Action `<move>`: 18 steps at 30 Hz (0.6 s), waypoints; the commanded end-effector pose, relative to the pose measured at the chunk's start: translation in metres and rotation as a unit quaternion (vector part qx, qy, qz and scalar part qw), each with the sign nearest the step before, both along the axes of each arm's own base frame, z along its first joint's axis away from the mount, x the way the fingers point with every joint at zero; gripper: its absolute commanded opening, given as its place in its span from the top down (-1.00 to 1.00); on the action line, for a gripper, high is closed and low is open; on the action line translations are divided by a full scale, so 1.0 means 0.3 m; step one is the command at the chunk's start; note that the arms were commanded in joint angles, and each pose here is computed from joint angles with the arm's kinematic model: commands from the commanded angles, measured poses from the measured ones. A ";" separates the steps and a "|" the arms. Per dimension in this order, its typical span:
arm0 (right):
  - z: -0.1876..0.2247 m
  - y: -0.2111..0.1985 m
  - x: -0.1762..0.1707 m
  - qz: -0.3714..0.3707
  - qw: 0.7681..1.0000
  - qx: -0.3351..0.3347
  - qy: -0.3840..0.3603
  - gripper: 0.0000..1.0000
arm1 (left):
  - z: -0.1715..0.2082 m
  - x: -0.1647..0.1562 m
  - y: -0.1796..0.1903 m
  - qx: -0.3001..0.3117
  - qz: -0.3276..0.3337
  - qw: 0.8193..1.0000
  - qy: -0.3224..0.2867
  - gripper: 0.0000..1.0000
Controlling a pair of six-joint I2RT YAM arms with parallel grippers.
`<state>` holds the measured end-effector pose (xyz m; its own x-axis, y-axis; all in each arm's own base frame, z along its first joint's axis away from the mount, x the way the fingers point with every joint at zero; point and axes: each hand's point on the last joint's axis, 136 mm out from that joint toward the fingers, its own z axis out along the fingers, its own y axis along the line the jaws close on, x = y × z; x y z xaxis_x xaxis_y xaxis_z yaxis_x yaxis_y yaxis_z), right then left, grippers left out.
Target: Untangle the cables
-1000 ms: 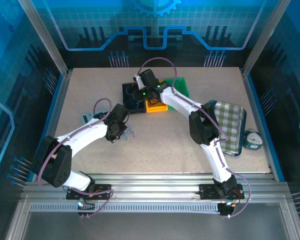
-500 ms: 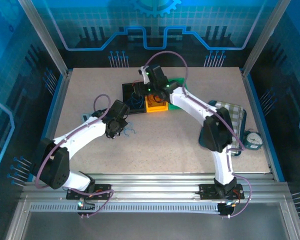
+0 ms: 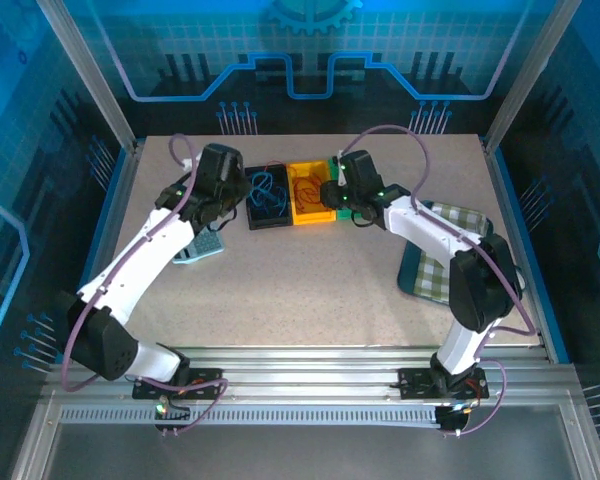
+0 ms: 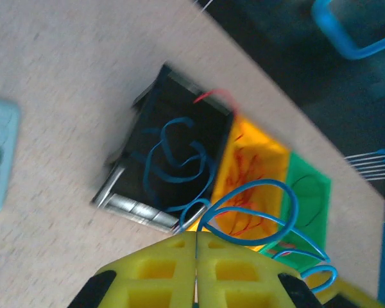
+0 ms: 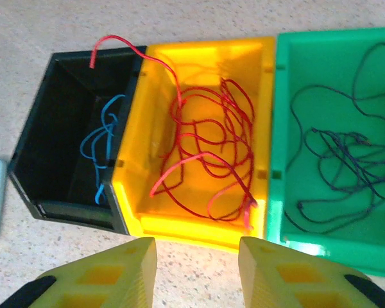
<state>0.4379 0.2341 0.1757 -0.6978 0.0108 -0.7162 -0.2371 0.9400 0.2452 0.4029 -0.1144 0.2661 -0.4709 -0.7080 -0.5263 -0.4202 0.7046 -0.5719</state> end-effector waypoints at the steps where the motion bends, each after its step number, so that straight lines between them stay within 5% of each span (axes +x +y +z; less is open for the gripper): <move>1: 0.101 -0.011 -0.007 -0.010 0.999 0.021 -0.035 0.23 | -0.033 0.100 0.001 0.041 -0.004 0.999 -0.001 1.00; 9: 0.156 -0.041 -0.035 0.006 0.999 0.008 -0.053 0.23 | -0.206 0.249 0.041 0.107 0.060 0.991 0.046 1.00; 18: 0.172 -0.058 -0.066 0.015 0.998 0.002 -0.056 0.23 | -0.307 0.357 -0.001 0.127 0.051 0.987 0.083 1.00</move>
